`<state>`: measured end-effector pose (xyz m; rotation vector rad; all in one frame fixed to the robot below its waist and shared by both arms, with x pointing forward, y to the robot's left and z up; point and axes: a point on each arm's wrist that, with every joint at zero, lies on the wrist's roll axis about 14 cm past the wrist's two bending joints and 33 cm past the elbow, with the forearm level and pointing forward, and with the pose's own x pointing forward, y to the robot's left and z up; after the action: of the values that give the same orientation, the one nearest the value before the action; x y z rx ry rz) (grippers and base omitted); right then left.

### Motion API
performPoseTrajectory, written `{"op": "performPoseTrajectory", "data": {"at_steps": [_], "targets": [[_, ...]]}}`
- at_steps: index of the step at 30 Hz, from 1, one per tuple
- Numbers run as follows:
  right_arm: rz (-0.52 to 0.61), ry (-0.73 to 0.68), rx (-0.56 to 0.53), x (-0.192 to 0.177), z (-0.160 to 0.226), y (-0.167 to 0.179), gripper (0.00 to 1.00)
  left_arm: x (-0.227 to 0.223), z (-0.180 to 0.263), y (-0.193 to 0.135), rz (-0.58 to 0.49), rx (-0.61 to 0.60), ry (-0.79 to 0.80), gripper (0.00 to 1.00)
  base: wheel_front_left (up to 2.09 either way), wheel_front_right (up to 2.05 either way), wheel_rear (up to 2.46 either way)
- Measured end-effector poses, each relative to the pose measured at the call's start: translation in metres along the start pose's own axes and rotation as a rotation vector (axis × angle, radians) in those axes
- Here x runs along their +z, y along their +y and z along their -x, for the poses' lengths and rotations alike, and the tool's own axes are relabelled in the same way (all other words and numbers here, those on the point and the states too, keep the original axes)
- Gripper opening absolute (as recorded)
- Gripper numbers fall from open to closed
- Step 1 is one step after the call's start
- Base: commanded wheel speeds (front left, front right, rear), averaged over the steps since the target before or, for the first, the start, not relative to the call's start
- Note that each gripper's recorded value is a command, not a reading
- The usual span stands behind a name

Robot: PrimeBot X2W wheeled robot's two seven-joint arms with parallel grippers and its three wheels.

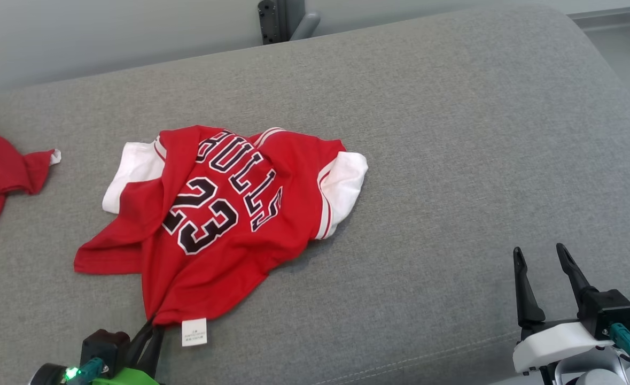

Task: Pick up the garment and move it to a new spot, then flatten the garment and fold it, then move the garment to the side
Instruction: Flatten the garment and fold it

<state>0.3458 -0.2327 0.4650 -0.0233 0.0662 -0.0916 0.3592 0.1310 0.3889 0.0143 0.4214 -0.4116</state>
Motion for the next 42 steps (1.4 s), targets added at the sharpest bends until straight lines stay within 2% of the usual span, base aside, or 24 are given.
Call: {"op": "performPoseTrajectory", "data": {"at_steps": [5, 6, 7, 8, 11, 13, 15, 21, 26, 27, 31, 37, 42], "targets": [[0.007, 0.001, 0.039, -0.001, -0.007, 0.012, 1.00, -0.016, 0.013, 0.004, 0.047, 0.065, 0.024, 0.01, 0.00, 0.00, 0.00], [0.008, 0.001, 0.046, -0.001, -0.008, 0.014, 1.00, -0.018, 0.015, 0.005, 0.054, 0.076, 0.023, 0.23, 0.00, 0.00, 0.00], [0.012, 0.000, 0.054, -0.001, -0.009, 0.017, 1.00, -0.018, 0.016, 0.005, 0.064, 0.085, 0.018, 0.57, 0.00, 0.00, 0.00], [0.014, 0.000, 0.061, -0.001, -0.011, 0.019, 1.00, -0.018, 0.017, 0.005, 0.073, 0.093, 0.010, 1.00, 0.00, 0.00, 0.00], [0.019, -0.003, 0.083, 0.000, -0.014, 0.026, 1.00, -0.018, 0.020, 0.005, 0.113, 0.110, 0.007, 1.00, 0.00, 0.00, 0.00], [0.019, -0.006, 0.091, 0.001, -0.015, 0.028, 1.00, -0.029, 0.024, 0.001, 0.168, 0.103, 0.067, 1.00, 0.00, 0.00, 0.00], [0.021, -0.009, 0.095, 0.002, -0.015, 0.030, 1.00, -0.036, 0.030, -0.002, 0.173, 0.080, 0.116, 1.00, 0.00, 0.00, 0.00], [0.023, -0.015, 0.089, 0.004, -0.013, 0.027, 1.00, -0.014, 0.037, 0.022, 0.227, 0.130, 0.114, 1.00, 0.00, 0.00, 0.00], [0.023, -0.010, 0.080, 0.002, -0.013, 0.024, 1.00, 0.025, 0.034, 0.037, 0.253, 0.156, 0.012, 1.00, 0.00, 0.00, 0.00], [0.021, -0.005, 0.079, 0.001, -0.014, 0.024, 1.00, 0.042, 0.026, 0.035, 0.297, 0.129, -0.040, 1.00, 0.00, 0.00, 0.00], [0.017, -0.002, 0.075, 0.000, -0.016, 0.024, 1.00, 0.061, 0.010, 0.031, 0.351, 0.088, -0.077, 1.00, 0.00, 0.00, 0.00], [0.016, 0.007, 0.056, -0.003, -0.019, 0.018, 1.00, 0.042, -0.024, 0.022, 0.357, 0.039, 0.035, 1.00, 0.00, 0.00, 0.00], [0.017, 0.017, 0.023, -0.005, -0.016, 0.007, 1.00, 0.023, -0.045, 0.038, 0.319, 0.082, 0.099, 1.00, 0.00, 0.00, 0.00]]}}
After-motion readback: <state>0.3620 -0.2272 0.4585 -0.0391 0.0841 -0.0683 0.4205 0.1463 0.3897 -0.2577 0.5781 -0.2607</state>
